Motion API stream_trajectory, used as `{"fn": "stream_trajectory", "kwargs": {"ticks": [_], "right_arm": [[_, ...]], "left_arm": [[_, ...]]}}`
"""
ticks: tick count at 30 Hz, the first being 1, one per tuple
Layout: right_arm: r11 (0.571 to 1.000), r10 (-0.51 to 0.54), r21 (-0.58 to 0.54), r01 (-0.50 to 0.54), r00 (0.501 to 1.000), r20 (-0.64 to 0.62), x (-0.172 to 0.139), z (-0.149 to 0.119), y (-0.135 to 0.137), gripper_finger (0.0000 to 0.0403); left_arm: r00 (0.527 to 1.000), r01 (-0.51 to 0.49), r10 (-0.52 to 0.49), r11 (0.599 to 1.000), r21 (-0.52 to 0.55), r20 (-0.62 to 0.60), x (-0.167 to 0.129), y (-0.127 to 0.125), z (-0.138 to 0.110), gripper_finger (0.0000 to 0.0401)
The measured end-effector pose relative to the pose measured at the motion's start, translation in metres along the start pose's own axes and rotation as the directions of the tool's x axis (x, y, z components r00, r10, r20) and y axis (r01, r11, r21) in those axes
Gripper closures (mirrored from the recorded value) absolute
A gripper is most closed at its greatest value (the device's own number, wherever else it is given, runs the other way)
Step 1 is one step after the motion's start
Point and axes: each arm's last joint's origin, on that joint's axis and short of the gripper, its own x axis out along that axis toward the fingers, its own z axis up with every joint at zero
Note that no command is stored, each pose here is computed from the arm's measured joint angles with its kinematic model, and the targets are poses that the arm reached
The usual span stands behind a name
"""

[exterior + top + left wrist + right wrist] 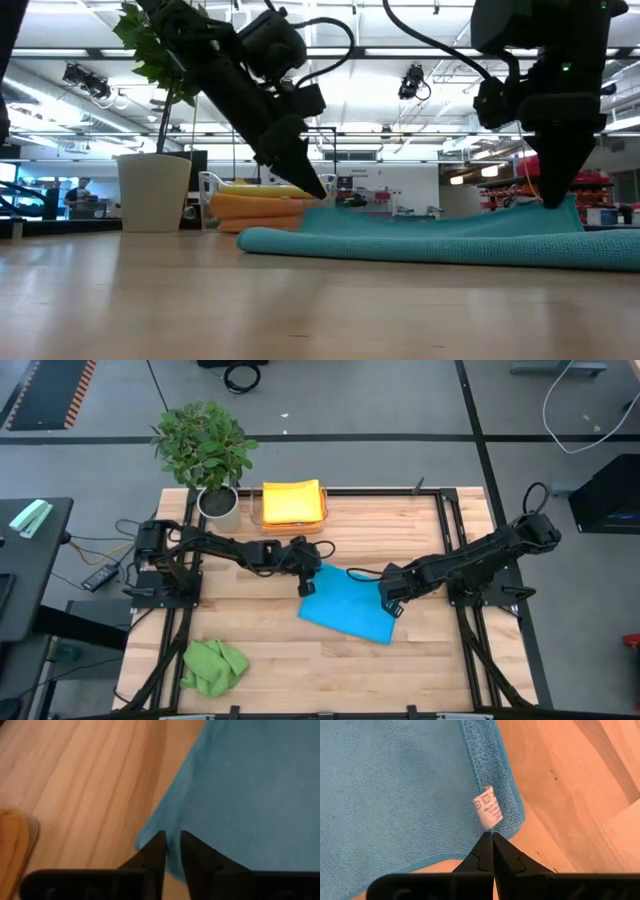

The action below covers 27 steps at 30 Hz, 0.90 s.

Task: Fold microfiber towels
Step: Fold the blue microfiber cloth

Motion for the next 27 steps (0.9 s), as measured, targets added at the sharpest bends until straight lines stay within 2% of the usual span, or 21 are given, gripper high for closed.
{"fn": "stream_trajectory", "kwargs": {"ticks": [2,6,9,12,15,17,19,21,23,27], "right_arm": [[1.000,0.000,0.011,0.000,1.000,0.000,0.000,0.000,0.000,0.0402],[1.000,-0.006,0.019,0.006,1.000,0.003,0.000,0.000,0.000,0.0397],[0.999,-0.023,0.046,0.023,1.000,0.003,0.000,0.001,-0.003,0.0372],[0.994,-0.049,0.095,0.050,0.999,-0.013,0.001,0.003,-0.008,0.0333],[0.990,-0.074,0.115,0.077,0.997,-0.028,0.002,0.007,-0.014,0.0286],[0.988,-0.089,0.123,0.093,0.995,-0.040,0.002,0.010,-0.018,0.0256],[0.986,-0.077,0.147,0.082,0.996,-0.040,-0.001,0.012,-0.021,0.0232],[0.989,-0.006,0.149,0.006,1.000,0.005,-0.004,0.014,-0.016,0.0219],[0.986,0.104,0.123,-0.114,0.991,0.085,-0.009,0.018,-0.004,0.0215],[0.951,0.288,0.038,-0.306,0.926,0.244,-0.012,0.041,0.010,0.0218]], "left_arm": [[1.000,0.000,0.001,0.999,0.033,-0.009,0.002,0.000,-0.002,0.0308],[1.000,-0.029,0.029,1.000,0.006,-0.010,0.001,0.004,0.003,0.0250],[0.998,-0.065,0.063,0.993,-0.094,-0.018,-0.009,0.011,0.013,0.0215],[0.998,-0.060,0.056,0.975,-0.212,-0.027,-0.017,0.014,0.017,0.0196],[0.998,0.042,-0.052,0.955,-0.294,-0.026,-0.019,0.006,0.016,0.0192],[0.988,0.133,-0.152,0.944,-0.303,-0.039,-0.021,-0.006,0.013,0.0197],[0.977,0.168,-0.199,0.940,-0.297,-0.077,-0.021,-0.020,0.004,0.0207],[0.967,0.179,-0.223,0.942,-0.285,-0.127,-0.022,-0.032,-0.007,0.0218],[0.960,0.198,-0.243,0.940,-0.276,-0.138,-0.024,-0.044,-0.011,0.0228],[0.945,0.203,-0.265,0.935,-0.290,-0.192,-0.028,-0.060,-0.022,0.0243]]}}
